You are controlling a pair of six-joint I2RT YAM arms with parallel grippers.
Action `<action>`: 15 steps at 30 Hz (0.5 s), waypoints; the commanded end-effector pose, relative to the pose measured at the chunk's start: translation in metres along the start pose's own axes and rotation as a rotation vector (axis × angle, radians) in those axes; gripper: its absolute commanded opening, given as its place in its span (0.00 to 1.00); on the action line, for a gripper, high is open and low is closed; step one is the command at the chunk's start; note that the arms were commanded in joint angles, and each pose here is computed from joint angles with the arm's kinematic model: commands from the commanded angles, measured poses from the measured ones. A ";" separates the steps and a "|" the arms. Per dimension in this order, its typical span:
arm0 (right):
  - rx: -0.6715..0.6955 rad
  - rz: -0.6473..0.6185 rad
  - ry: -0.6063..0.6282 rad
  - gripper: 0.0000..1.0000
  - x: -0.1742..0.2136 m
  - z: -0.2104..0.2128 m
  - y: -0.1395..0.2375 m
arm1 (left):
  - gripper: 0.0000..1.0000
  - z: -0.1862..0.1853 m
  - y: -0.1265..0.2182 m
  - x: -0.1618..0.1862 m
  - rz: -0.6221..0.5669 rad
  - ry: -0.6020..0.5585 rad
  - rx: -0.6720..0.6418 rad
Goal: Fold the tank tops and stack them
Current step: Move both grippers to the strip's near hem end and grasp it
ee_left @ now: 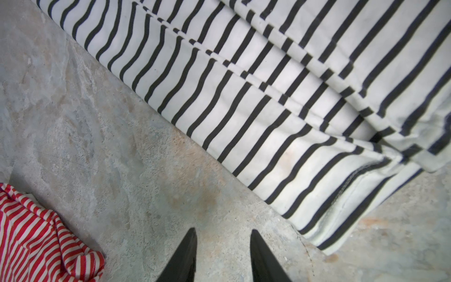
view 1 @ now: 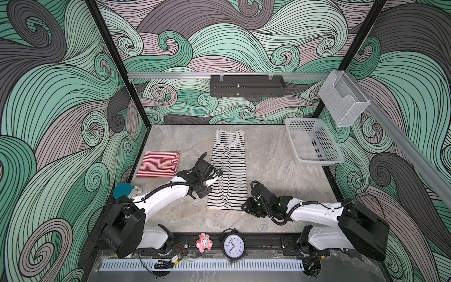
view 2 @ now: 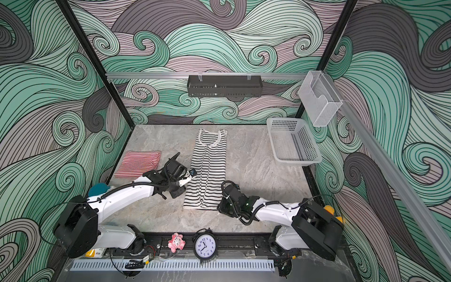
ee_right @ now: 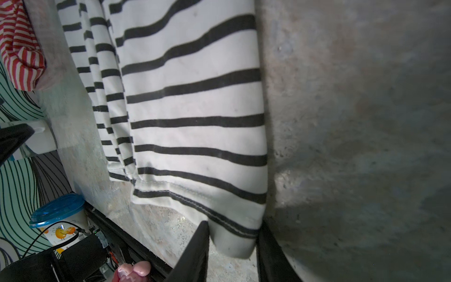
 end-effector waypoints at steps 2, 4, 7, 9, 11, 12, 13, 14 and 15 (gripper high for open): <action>0.076 0.005 -0.024 0.30 0.003 -0.012 0.002 | 0.39 -0.008 0.005 -0.002 -0.028 -0.026 0.032; 0.079 0.004 -0.016 0.29 0.002 -0.009 0.001 | 0.39 -0.014 0.003 -0.002 -0.029 -0.037 0.059; 0.090 0.008 -0.011 0.25 0.000 -0.008 -0.003 | 0.39 -0.028 0.000 0.000 -0.015 -0.076 0.112; 0.093 0.013 -0.011 0.22 -0.001 -0.007 -0.006 | 0.39 -0.038 -0.002 0.001 -0.007 -0.107 0.137; 0.092 0.016 -0.004 0.20 -0.002 -0.004 -0.008 | 0.39 -0.047 -0.005 0.002 0.000 -0.137 0.151; 0.092 0.017 -0.001 0.18 -0.003 -0.003 -0.009 | 0.39 -0.049 -0.005 0.002 0.001 -0.145 0.156; 0.095 0.018 0.002 0.16 -0.003 -0.001 -0.009 | 0.39 -0.052 -0.006 0.003 0.005 -0.152 0.163; 0.096 0.020 0.007 0.13 -0.003 0.000 -0.009 | 0.39 -0.055 -0.006 0.003 0.005 -0.157 0.170; 0.096 0.022 0.010 0.11 -0.003 0.001 -0.009 | 0.39 -0.057 -0.006 0.002 0.006 -0.162 0.177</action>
Point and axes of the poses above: each gripper's point midway between its finger pads, its own y axis back along the fingers, its own z axis along the line the jaws close on, x = y × z, the point moved 3 cm from there along y, back along the fingers, and after that the axes turned 6 degrees about -y, right-handed, at the moved point
